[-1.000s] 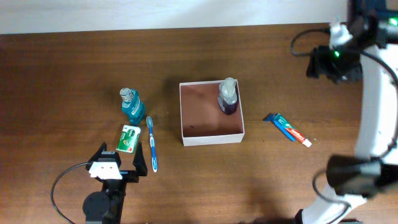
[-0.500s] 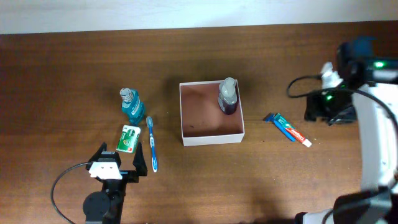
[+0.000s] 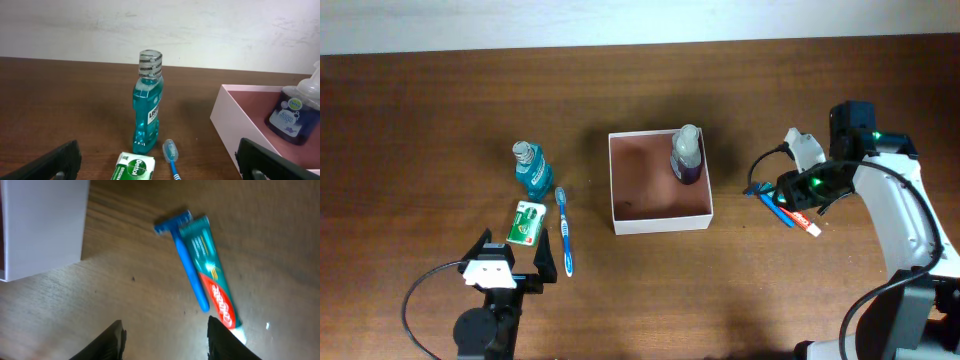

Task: Pack container
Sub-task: 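Lower the right gripper onto the blue razor and grasp it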

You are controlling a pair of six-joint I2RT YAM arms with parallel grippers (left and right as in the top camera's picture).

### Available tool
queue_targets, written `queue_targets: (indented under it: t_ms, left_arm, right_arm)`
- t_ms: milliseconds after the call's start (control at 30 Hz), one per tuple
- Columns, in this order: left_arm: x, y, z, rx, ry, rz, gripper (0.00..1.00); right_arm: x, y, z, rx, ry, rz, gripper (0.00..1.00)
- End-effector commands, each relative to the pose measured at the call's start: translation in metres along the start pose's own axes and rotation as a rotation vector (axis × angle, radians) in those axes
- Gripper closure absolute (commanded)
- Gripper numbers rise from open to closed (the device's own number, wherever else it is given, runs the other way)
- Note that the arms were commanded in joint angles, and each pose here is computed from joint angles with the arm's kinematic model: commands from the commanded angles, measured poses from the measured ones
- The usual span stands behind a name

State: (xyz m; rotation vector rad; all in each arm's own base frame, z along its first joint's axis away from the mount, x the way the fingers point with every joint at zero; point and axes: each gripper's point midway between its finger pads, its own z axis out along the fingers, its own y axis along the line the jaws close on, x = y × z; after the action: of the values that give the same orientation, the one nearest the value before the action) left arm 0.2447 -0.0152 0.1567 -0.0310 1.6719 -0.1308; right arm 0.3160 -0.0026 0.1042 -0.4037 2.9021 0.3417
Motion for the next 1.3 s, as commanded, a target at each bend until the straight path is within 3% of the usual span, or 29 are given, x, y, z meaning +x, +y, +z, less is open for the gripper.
queue_targets:
  t_ms: [0, 233, 400, 900, 1267]
  left_arm:
    - [0.001, 0.0, 0.0, 0.006, -0.005, -0.009, 0.0]
    - [0.001, 0.0, 0.0, 0.006, -0.005, -0.009, 0.0]
    - [0.001, 0.0, 0.0, 0.006, -0.005, -0.009, 0.01]
    - [0.001, 0.0, 0.0, 0.006, -0.005, -0.009, 0.0]
    - [0.001, 0.0, 0.0, 0.006, -0.005, -0.009, 0.01]
  right_arm:
    - [-0.007, 0.013, 0.006, -0.054, -0.036, -0.132, 0.56]
    - [-0.002, 0.017, 0.031, -0.072, 0.021, -0.221, 0.58]
    - [0.006, 0.013, 0.05, -0.073, 0.095, -0.216, 0.67]
    - [0.011, -0.002, 0.095, -0.09, 0.167, -0.196, 0.67]
    - [0.005, 0.006, 0.096, -0.14, 0.145, -0.178, 0.66]
